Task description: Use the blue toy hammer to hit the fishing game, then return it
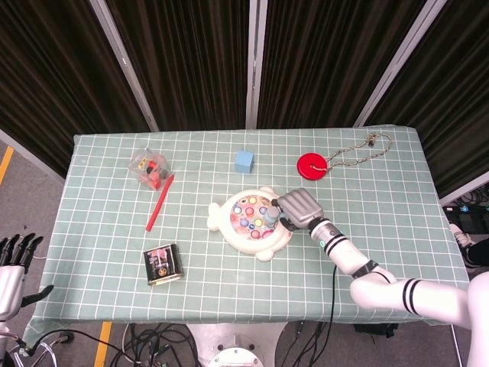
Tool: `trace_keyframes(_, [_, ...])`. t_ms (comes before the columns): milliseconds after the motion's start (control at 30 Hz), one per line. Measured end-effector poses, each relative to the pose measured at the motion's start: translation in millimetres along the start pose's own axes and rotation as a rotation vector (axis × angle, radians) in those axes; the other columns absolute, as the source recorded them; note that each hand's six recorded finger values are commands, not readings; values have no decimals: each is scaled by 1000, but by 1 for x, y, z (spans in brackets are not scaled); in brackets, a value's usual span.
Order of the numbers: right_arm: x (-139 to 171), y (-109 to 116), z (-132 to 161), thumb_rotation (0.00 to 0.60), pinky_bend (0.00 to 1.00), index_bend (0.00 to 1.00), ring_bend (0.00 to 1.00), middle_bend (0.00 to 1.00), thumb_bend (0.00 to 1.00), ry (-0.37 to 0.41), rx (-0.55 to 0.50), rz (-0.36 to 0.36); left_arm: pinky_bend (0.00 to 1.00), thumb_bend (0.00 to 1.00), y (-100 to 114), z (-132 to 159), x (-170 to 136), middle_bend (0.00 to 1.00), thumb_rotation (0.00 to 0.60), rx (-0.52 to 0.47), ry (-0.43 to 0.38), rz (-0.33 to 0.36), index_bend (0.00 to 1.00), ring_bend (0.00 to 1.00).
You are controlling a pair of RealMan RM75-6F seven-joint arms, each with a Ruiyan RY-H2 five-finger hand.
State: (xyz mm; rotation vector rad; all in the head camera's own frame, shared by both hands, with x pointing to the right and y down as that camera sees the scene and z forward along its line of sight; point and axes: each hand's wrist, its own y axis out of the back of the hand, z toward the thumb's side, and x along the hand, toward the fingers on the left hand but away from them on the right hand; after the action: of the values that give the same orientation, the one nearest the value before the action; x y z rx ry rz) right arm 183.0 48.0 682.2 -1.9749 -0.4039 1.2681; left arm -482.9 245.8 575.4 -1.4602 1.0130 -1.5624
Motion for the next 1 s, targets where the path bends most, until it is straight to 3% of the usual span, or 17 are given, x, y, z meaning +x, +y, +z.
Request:
trace_keyframes(133, [16,15,-20,600,668,727,530,675,674,-33,-79,-60,0,58,-1,0,0,78,600,-1,-2,-3,115,0])
trace_keyframes(267, [37,15,-54,600,668,727,530,674,674,-106,-129,-75,0,58,-2,0,0,78,600,-2,-3,-6,115,0])
trace_keyframes(667, [65,-41,-131,600,649,680,519,634,653,-288,-174,21,0,58,-4,7,4,78,600,0,-24,-17,115,0])
trace_keyframes(800, [61,-63,-139,600,538,493,432,531,594,-302,-156,46,0,58,-3,8,5,78,600,3,-25,-14,115,0])
trace_keyframes(933, [59,-78,-135,600,341,198,214,304,572,-280,-125,53,0,58,-2,10,5,78,600,6,-29,-12,115,0])
trace_keyframes(1000, [61,-79,-134,600,268,110,136,224,572,-273,-118,42,0,58,-1,10,6,78,600,6,-31,-12,115,0])
